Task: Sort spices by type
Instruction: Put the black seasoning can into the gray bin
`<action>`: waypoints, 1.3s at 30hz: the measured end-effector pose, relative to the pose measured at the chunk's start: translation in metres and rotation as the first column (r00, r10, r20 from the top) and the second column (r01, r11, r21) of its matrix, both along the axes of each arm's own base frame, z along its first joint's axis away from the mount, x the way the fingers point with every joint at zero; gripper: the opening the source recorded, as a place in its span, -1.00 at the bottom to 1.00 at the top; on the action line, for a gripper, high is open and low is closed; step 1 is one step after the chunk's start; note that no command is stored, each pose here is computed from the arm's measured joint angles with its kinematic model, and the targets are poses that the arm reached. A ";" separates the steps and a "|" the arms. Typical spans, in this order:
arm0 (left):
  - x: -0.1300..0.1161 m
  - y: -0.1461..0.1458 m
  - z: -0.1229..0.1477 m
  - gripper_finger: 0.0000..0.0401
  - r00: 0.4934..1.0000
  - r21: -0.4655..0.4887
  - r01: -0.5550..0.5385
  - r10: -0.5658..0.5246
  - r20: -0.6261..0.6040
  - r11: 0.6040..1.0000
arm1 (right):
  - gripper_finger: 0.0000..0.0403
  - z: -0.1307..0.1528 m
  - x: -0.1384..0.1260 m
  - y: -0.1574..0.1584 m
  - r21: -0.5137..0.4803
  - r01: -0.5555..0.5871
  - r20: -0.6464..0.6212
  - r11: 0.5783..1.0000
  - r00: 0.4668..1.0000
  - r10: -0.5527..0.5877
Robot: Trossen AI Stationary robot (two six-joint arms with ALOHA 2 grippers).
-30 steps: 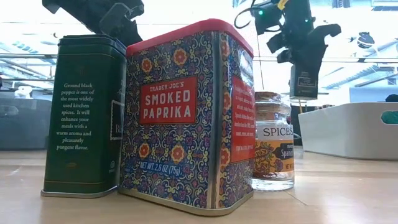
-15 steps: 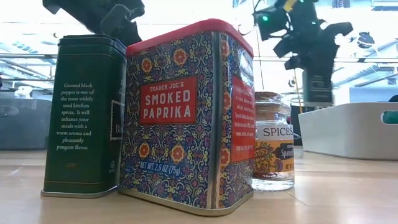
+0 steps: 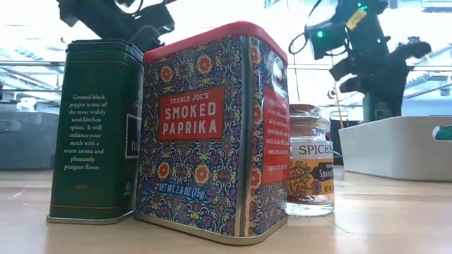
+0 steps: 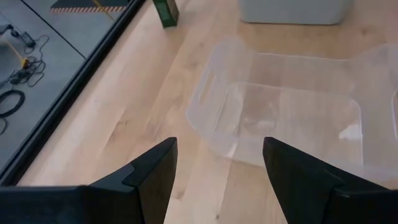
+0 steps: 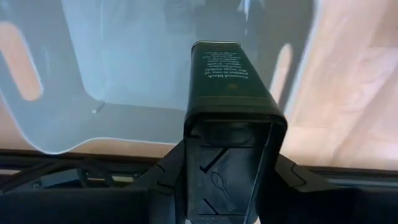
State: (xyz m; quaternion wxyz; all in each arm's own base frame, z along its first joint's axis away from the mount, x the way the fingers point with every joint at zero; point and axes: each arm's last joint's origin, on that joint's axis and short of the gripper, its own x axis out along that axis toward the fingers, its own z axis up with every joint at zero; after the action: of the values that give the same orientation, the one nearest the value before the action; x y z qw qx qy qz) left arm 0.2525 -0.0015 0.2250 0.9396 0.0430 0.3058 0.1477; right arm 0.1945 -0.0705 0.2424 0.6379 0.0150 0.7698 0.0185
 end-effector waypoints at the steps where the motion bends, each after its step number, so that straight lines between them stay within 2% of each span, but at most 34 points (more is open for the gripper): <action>1: 0.000 0.000 0.000 0.20 1.000 0.003 0.002 -0.002 -0.003 1.000 | -0.43 -0.005 -0.001 0.000 0.003 -0.003 -0.008 1.000 1.000 0.003; 10: -0.007 0.000 0.008 0.20 0.999 0.054 0.041 -0.041 -0.005 0.998 | -0.43 -0.035 -0.012 0.003 -0.018 -0.020 -0.071 1.000 0.997 0.019; 13: -0.014 0.000 0.019 0.20 0.998 0.048 0.050 -0.052 0.042 0.998 | -0.43 -0.040 -0.012 0.001 -0.034 -0.017 -0.061 0.999 0.998 0.015; 17: -0.015 -0.006 0.036 0.20 0.966 0.019 0.182 -0.183 0.180 0.983 | -0.43 -0.044 -0.010 -0.004 -0.049 -0.005 -0.020 0.999 1.000 0.004; 20: -0.012 -0.015 0.045 0.20 0.909 0.044 0.326 -0.326 0.258 0.944 | -0.42 -0.045 -0.010 -0.006 -0.052 0.003 -0.011 0.999 1.000 -0.003; 23: -0.012 -0.020 0.047 0.20 0.883 0.075 0.374 -0.379 0.276 0.924 | -0.42 -0.045 -0.010 -0.006 -0.052 0.003 -0.011 0.999 1.000 -0.003; 33: -0.012 -0.024 0.049 0.20 0.872 0.079 0.393 -0.399 0.286 0.916 | -0.41 -0.045 -0.010 -0.006 -0.053 0.007 -0.011 0.999 1.000 -0.007; 39: -0.012 -0.024 0.049 0.20 0.873 0.064 0.388 -0.389 0.295 0.920 | -0.28 -0.045 -0.010 -0.006 -0.058 0.010 -0.013 0.998 1.000 -0.011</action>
State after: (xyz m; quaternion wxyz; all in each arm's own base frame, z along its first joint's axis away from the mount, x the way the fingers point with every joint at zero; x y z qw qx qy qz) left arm 0.2404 -0.0256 0.2742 0.9856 0.0815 0.1434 -0.0386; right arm 0.1842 -0.0762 0.1978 0.6330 0.0007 0.7741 -0.0073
